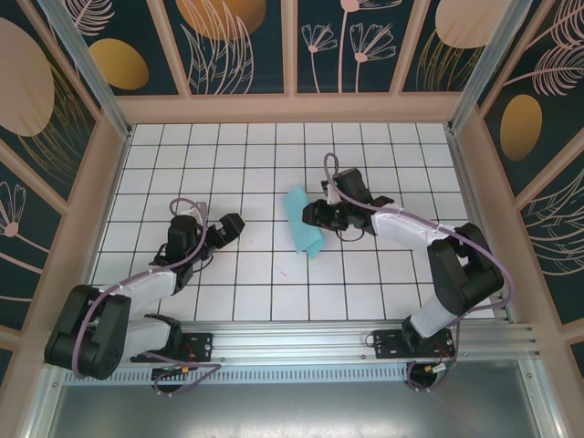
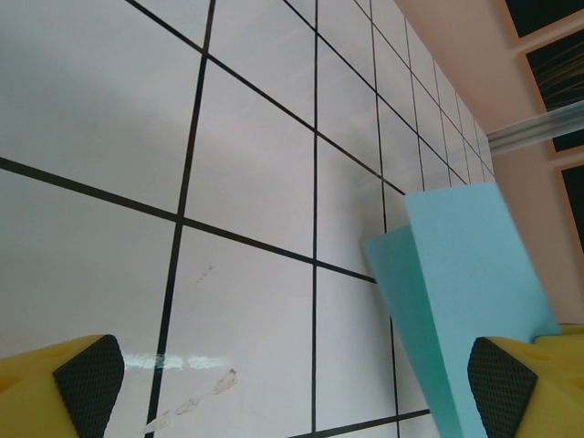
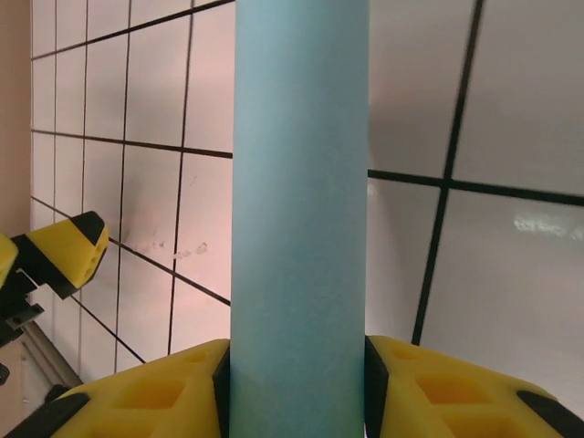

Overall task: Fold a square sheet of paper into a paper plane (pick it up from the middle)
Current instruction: Hold the square sheet of paper at the center of the table.

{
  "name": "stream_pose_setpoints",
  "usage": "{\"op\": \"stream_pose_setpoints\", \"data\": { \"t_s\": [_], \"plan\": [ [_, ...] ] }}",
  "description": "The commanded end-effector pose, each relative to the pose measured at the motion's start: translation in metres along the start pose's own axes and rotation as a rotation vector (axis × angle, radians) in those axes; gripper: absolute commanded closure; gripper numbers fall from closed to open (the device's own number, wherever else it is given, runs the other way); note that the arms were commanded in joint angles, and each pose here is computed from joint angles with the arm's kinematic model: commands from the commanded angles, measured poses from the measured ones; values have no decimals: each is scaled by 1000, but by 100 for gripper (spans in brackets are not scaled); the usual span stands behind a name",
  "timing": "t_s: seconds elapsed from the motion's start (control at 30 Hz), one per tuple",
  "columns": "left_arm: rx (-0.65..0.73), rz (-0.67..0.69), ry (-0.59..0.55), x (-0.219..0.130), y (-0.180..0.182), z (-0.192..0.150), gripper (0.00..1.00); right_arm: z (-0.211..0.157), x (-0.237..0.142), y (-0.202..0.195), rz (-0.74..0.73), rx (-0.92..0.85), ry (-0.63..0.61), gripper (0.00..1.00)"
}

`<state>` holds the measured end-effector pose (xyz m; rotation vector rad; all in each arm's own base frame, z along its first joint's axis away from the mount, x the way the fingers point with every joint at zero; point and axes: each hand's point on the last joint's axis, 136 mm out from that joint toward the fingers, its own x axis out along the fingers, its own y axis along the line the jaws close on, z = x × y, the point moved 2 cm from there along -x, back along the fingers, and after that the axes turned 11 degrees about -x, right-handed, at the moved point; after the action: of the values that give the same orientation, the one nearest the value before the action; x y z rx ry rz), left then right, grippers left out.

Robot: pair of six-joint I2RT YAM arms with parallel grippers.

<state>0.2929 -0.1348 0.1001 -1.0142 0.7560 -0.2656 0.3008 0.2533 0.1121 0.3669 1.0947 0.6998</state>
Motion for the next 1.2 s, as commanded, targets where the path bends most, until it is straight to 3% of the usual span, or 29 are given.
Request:
{"op": "stream_pose_setpoints", "data": {
  "t_s": [0.0,0.37,0.57,0.83,1.17],
  "plan": [
    [10,-71,23,6,-24,-2,1,-3,0,-10,89,99,-23,58],
    [85,-110,166,48,-64,-43,1,-31,-14,-66,-136,111,13,41],
    [124,-131,236,71,-85,-68,9,-35,-23,-76,-187,49,57,33],
    [121,-138,297,87,-96,-96,25,-44,-24,-82,-200,-37,150,34],
    [-28,-109,256,85,-93,-109,40,-41,-17,-85,-201,-68,172,38]
  ]
}}
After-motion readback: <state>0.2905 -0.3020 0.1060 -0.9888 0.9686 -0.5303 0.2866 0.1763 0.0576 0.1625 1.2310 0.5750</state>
